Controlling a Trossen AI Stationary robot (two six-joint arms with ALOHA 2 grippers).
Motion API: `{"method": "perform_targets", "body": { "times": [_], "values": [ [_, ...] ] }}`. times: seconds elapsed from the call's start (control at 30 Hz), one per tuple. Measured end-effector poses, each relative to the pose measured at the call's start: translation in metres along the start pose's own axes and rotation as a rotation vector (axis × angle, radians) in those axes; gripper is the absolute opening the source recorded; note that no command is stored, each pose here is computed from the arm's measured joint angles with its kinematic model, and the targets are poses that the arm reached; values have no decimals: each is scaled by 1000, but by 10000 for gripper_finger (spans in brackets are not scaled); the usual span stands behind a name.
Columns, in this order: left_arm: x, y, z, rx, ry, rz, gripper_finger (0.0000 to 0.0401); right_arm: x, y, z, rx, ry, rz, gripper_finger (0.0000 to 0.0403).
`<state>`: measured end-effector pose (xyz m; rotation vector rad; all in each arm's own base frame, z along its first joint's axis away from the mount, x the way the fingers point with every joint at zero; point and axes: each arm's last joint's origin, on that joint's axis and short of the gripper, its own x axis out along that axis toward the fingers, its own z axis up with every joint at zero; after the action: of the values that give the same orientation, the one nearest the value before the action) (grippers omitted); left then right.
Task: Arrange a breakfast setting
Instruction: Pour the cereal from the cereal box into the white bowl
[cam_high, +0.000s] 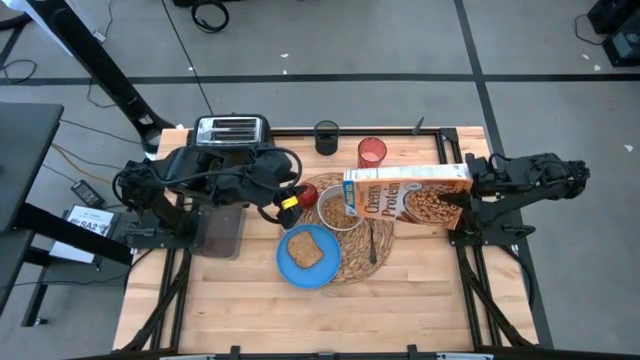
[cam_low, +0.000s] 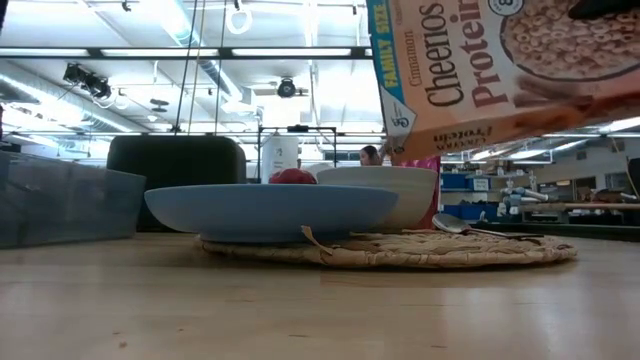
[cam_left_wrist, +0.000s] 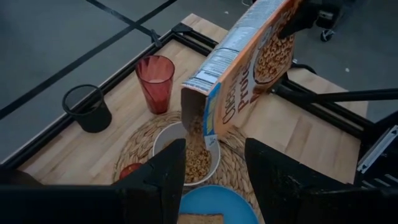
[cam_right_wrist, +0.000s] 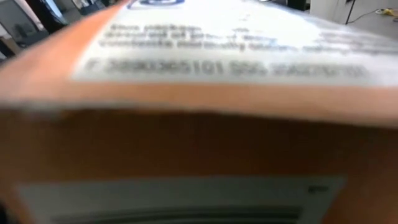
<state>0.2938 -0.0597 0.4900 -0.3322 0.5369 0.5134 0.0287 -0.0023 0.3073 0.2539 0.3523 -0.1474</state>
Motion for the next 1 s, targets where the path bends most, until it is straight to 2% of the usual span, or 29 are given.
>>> {"method": "perform_targets", "body": {
  "times": [0.17, 0.27, 0.5, 0.6, 0.77, 1.0],
  "values": [
    [0, -2, 1, -13, -10, -12, 171, 0, 0, 0, 0, -1, 3, 232],
    [-3, -7, 4, -19, -63, -34, 172, 0, 0, 0, 2, -3, 4, 232],
    [-21, -22, 21, 0, -282, -140, 172, -10, -4, -2, 10, -48, 28, 232],
    [-33, -20, 30, -1, -360, -180, 172, -15, -7, -4, 20, -75, 38, 232],
    [-37, -21, 43, 0, -471, -212, 172, -19, -9, -5, 19, -100, 48, 233],
    [-48, -22, 67, -36, -671, -333, 176, -19, -9, -3, 2, -115, 52, 233]
  ]
}}
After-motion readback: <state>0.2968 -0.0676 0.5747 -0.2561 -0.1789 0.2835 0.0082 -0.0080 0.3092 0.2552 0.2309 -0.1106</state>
